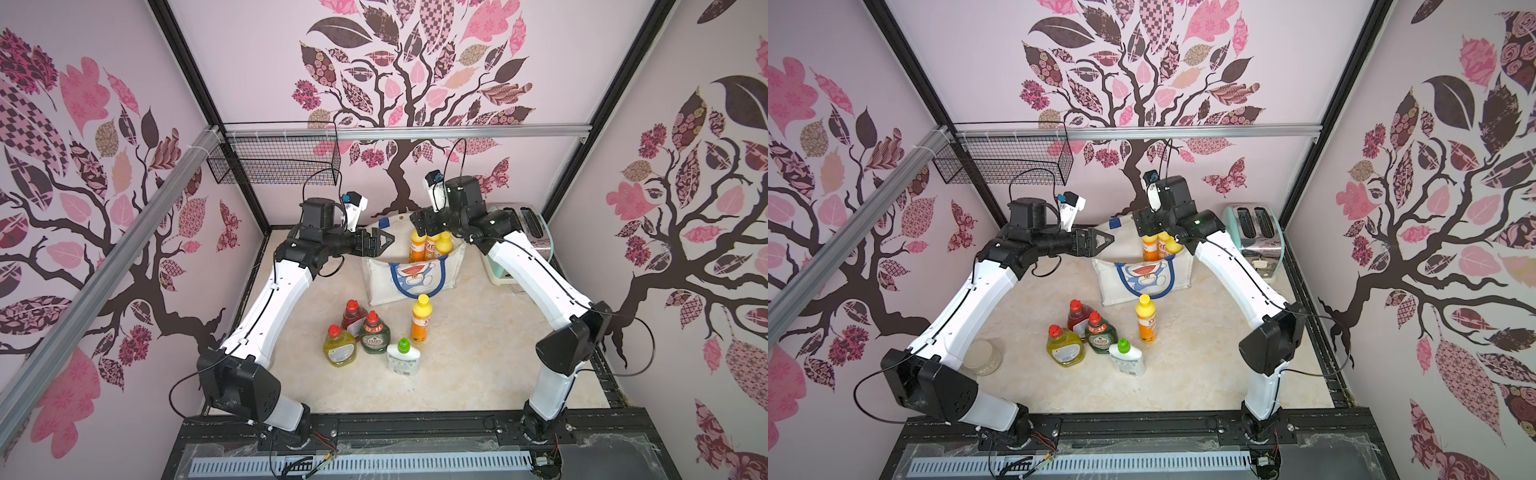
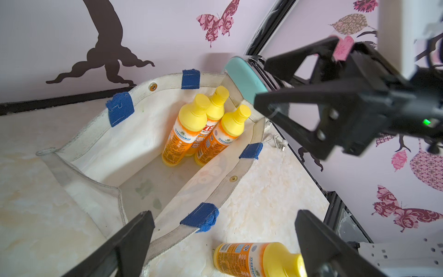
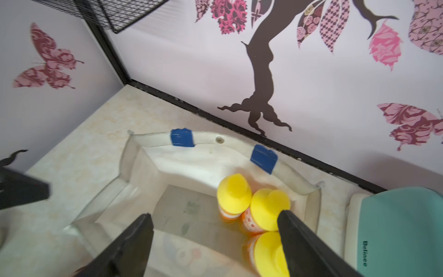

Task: Pack dish soap into the shopping bag
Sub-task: Place the bottle of dish soap in the shopping bag, then pick up the bottle of dish soap at the center of the board.

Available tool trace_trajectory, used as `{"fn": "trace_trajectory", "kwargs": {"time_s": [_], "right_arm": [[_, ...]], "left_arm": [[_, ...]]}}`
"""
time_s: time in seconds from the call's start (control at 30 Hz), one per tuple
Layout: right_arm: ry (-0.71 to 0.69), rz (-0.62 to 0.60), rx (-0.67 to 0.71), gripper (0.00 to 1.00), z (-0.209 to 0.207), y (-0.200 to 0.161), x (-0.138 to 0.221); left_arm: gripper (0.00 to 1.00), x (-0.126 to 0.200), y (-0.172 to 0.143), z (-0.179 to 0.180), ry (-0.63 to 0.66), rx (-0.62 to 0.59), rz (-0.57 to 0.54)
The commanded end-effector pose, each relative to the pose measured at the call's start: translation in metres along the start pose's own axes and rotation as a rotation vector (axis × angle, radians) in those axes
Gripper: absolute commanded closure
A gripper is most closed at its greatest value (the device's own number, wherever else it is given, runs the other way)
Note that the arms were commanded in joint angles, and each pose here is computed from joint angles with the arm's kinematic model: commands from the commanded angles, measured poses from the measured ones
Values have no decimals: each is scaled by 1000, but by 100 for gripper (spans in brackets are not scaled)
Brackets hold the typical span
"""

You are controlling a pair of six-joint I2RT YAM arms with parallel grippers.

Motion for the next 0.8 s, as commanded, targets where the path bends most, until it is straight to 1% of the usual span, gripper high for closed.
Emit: {"fn": "trace_trajectory", "kwargs": {"time_s": [0.0,0.07,0.13,0.27,0.37,0.5,0.6,0.77], "right_arm": [[84,16,30,5,28,-5,38],[105,2,3,4,32,-13,54],[98,-7,-21,1,36,-23,68],[163,-31,-46,0,53,-43,85],[224,-43,-10,0,67,-56,94],[285,-70,79,0,80,-79,101],[323,-106,96,1,86,-89,105],[322,-45,96,0,88,-102,94]], "left_arm": [[2,2,6,-5,-11,14,-24],[2,3,6,-7,-20,13,-19],[2,3,5,-8,-22,10,-7],[2,7,4,-6,4,-2,-19],[2,5,6,-5,5,-4,-32],[2,-1,6,-5,-44,-1,-30],[2,-4,6,-3,-39,-6,-19],[2,-10,1,3,-38,-6,4]]}}
Point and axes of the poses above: each gripper's point midway between its finger pads, its own x axis back along the fingers, its own z axis along the line the jaws close on, y = z × x, the point moved 7 cm from there along x, back along the fingers, and after that the axes turned 15 degrees about x, right-handed, at the moved point
